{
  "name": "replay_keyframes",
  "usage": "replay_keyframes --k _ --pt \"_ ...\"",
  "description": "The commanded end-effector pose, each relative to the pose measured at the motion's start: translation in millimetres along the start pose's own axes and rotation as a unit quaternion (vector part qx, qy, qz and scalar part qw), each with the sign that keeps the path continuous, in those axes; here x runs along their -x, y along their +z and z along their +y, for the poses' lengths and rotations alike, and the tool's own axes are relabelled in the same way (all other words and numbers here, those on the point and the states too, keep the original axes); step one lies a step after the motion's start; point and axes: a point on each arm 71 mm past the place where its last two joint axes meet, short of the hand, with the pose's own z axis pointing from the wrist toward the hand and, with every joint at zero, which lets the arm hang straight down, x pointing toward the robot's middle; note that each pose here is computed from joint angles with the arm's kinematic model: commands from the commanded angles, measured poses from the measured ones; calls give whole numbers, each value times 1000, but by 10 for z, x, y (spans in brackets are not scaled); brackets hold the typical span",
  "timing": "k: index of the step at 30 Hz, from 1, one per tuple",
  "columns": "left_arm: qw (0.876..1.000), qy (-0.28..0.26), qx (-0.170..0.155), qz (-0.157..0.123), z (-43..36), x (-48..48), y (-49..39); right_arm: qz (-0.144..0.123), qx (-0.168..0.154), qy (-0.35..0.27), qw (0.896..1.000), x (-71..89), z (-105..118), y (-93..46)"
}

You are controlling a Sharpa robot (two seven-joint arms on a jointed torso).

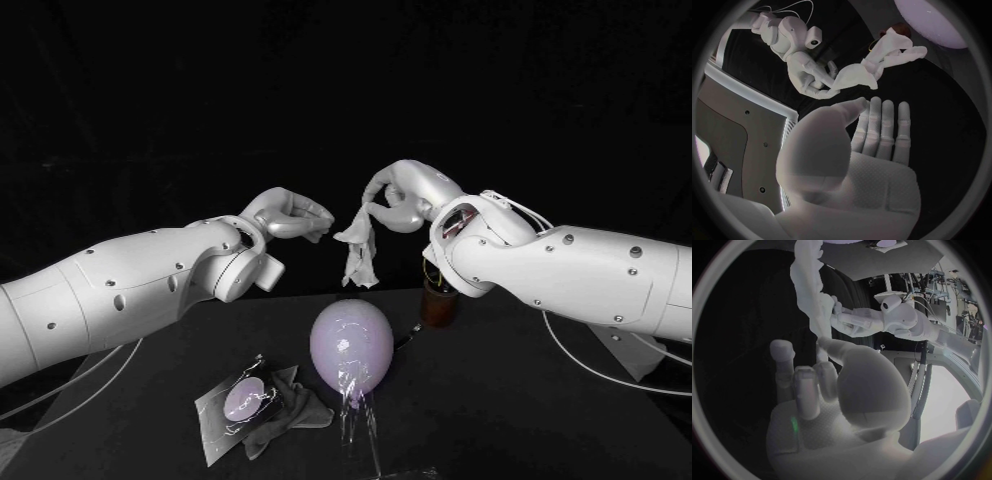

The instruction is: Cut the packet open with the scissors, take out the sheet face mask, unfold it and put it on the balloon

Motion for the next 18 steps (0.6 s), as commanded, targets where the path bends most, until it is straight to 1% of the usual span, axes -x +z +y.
replay_keyframes --k 1,5,10,12,15,16,18 --pt "1000 13 -22 -7 -20 -13 12 27 -29 35 999 -25 -31 -1" --pt "1000 15 -25 -9 5 -28 19 36 -46 54 997 -32 -53 1" --pt "999 22 -30 -10 26 -19 17 35 -63 68 995 -31 -78 6" --pt "999 26 -37 -12 29 -14 5 34 -70 73 994 -30 -89 8" --pt "998 36 -56 -15 37 -20 -36 35 -81 82 993 -31 -109 10" --pt "996 43 -74 -22 38 -24 -72 35 -87 87 992 -33 -120 11" --pt "994 49 -89 -28 39 -30 -104 35 -91 89 991 -33 -128 13"
